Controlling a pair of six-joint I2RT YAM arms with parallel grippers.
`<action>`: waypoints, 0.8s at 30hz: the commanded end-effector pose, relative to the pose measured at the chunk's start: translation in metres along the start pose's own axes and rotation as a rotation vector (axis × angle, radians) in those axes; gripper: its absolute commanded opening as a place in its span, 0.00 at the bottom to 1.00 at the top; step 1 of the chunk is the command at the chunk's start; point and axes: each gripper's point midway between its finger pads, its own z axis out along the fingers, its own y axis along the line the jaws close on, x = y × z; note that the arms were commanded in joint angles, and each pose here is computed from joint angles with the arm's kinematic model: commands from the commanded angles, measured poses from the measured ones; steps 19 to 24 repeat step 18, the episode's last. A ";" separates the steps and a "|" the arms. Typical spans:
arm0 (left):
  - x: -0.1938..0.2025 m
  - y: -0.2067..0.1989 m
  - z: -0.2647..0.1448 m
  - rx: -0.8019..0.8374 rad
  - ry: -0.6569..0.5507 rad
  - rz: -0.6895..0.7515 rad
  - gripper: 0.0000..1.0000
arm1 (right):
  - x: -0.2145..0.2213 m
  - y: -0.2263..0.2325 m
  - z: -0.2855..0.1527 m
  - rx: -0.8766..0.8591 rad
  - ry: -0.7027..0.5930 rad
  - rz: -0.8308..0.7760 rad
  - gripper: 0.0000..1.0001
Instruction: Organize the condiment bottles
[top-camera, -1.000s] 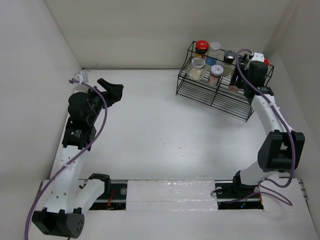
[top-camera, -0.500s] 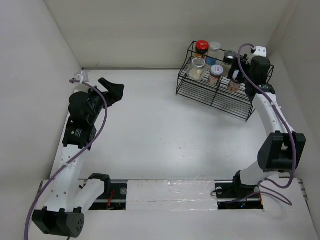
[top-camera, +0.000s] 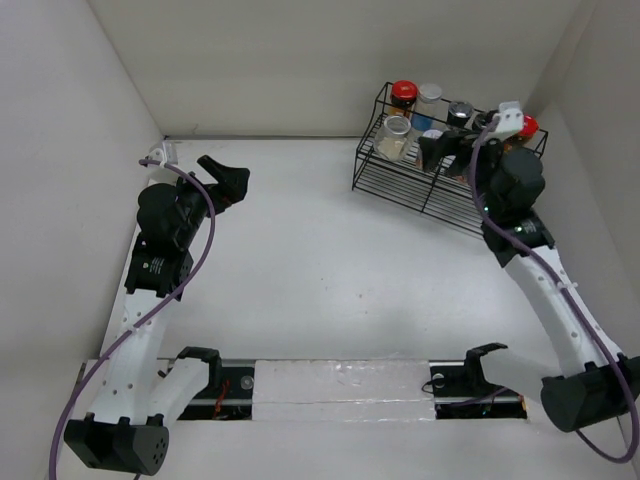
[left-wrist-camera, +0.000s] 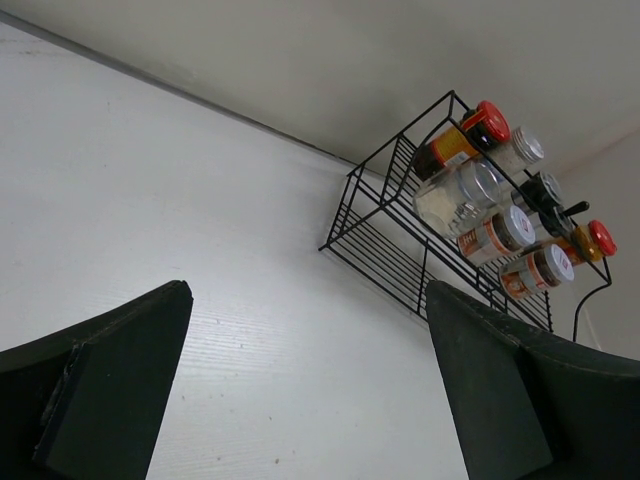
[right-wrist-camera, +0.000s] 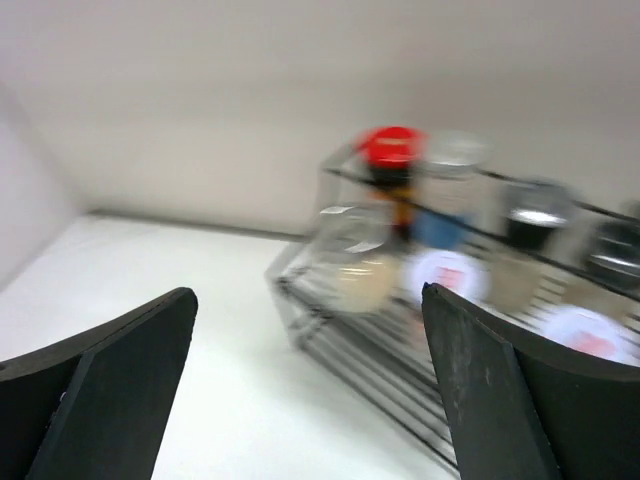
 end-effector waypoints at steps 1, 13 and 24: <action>-0.013 -0.015 -0.002 0.055 -0.038 0.012 1.00 | 0.037 0.083 -0.003 -0.322 0.013 0.019 1.00; -0.002 -0.011 0.002 0.067 -0.025 -0.017 1.00 | 0.161 0.178 -0.080 -0.605 0.240 -0.058 1.00; 0.007 -0.014 0.003 0.114 -0.013 -0.023 1.00 | 0.176 0.175 -0.090 -0.596 0.285 -0.057 1.00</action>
